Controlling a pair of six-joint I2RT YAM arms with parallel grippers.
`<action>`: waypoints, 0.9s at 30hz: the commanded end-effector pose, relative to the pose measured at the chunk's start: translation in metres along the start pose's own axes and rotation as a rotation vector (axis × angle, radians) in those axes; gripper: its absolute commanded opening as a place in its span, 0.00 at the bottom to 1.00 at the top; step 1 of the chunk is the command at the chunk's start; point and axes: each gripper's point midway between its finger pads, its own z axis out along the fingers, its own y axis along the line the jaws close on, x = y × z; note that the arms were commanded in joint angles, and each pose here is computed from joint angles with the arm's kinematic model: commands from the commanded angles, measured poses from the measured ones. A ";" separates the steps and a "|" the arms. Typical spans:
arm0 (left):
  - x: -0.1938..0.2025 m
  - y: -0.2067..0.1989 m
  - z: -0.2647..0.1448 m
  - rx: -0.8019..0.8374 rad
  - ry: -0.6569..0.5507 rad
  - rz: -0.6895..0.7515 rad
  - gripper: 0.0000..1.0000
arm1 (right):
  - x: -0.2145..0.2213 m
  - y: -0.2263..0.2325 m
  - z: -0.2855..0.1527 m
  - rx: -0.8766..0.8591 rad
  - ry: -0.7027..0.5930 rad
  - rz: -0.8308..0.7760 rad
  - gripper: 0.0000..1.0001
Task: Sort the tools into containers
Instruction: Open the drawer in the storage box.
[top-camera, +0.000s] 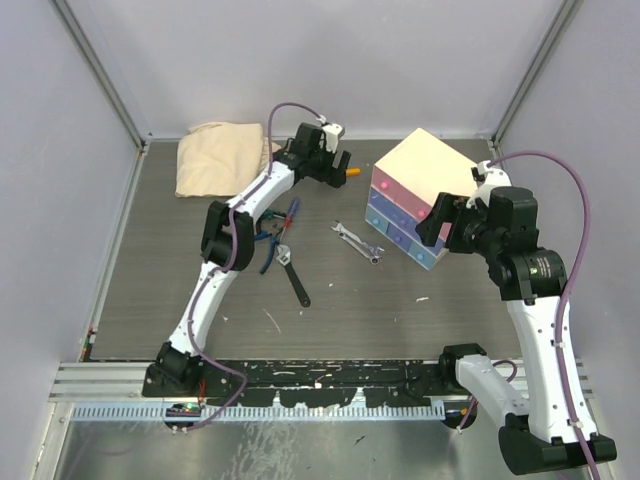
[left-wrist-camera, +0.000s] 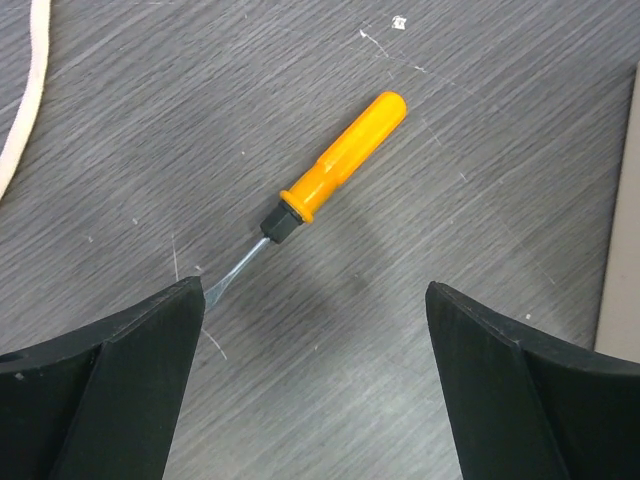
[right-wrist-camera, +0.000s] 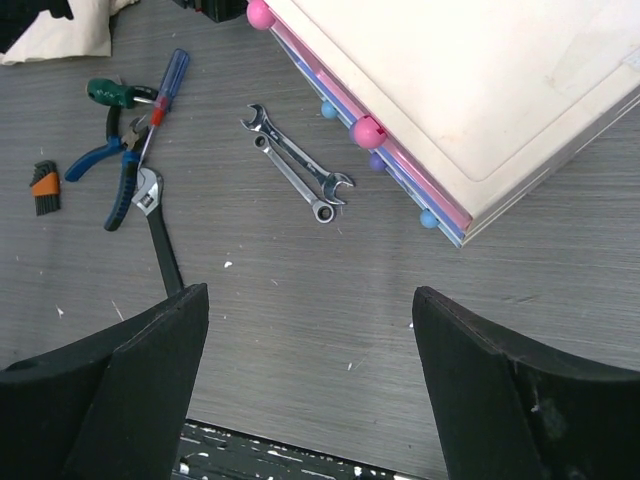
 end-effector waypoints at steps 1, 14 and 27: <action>-0.038 0.003 0.003 0.003 -0.122 0.060 0.94 | -0.002 0.004 -0.002 -0.022 -0.006 -0.010 0.87; -0.025 0.010 0.023 0.000 -0.122 0.090 0.96 | 0.008 0.004 0.011 -0.042 0.037 -0.006 0.87; 0.002 -0.003 0.028 0.090 -0.045 0.105 0.72 | 0.010 0.005 0.014 -0.052 0.049 -0.001 0.87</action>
